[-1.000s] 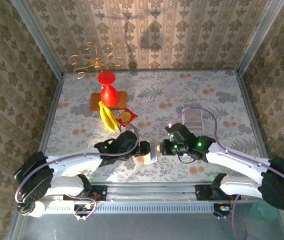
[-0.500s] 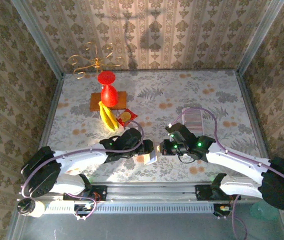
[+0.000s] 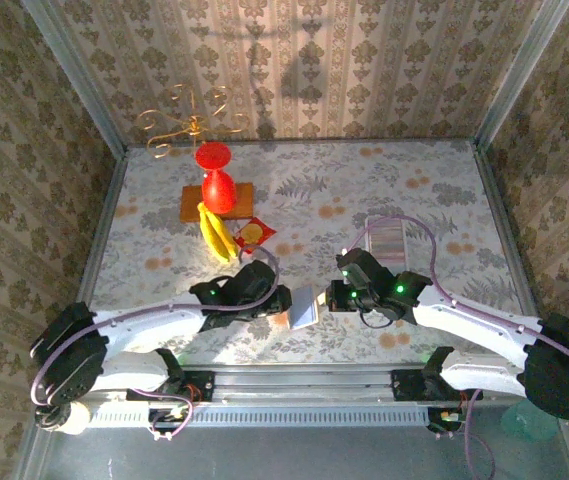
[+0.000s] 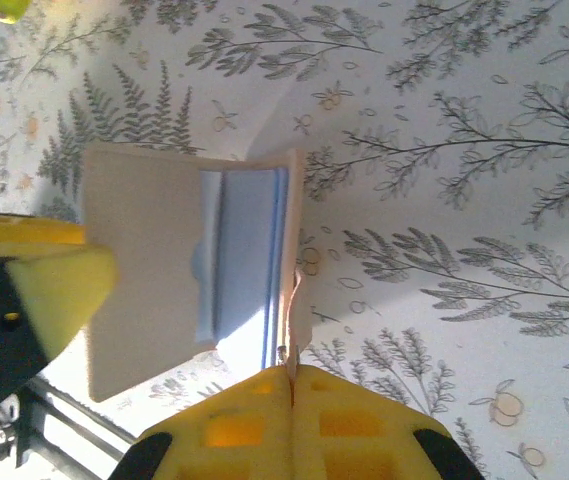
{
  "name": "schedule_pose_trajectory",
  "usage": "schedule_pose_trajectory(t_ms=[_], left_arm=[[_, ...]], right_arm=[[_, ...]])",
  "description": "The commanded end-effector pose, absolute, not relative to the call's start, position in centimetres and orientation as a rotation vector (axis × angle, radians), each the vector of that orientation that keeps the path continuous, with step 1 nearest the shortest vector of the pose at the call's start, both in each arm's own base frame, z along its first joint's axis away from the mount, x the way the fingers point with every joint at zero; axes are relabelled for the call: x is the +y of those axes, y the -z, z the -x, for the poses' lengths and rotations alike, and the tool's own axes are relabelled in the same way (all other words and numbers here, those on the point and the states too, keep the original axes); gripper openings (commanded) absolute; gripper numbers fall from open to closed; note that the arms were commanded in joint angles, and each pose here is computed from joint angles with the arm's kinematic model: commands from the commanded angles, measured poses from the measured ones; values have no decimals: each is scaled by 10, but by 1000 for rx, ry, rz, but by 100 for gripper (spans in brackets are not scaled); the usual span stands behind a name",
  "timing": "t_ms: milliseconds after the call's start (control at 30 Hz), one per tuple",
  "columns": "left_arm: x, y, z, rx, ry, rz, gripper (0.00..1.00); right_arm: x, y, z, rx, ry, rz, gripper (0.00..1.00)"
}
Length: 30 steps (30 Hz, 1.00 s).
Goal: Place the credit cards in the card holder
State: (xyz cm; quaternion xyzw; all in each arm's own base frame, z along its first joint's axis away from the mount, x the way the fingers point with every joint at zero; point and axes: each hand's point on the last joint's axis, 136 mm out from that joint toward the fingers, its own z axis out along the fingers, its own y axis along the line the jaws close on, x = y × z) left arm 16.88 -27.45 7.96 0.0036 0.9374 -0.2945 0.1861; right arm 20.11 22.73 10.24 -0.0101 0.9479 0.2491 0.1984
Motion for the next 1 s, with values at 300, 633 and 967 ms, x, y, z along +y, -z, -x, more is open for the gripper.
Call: schedule_pose_trajectory(t_ms=[300,633,967], left_arm=[[-239,-52,-159,2698,734,82,23],[-234,-32,-153,2724,744,142,13],[-234,-35,-152,2712,770,123,15]], right_arm=[[203,-84,-202,2701,-505,-50,0],[191,-60,-197,2786,-394,-79,0],[182,-106,-196,2726,-365,48,47]])
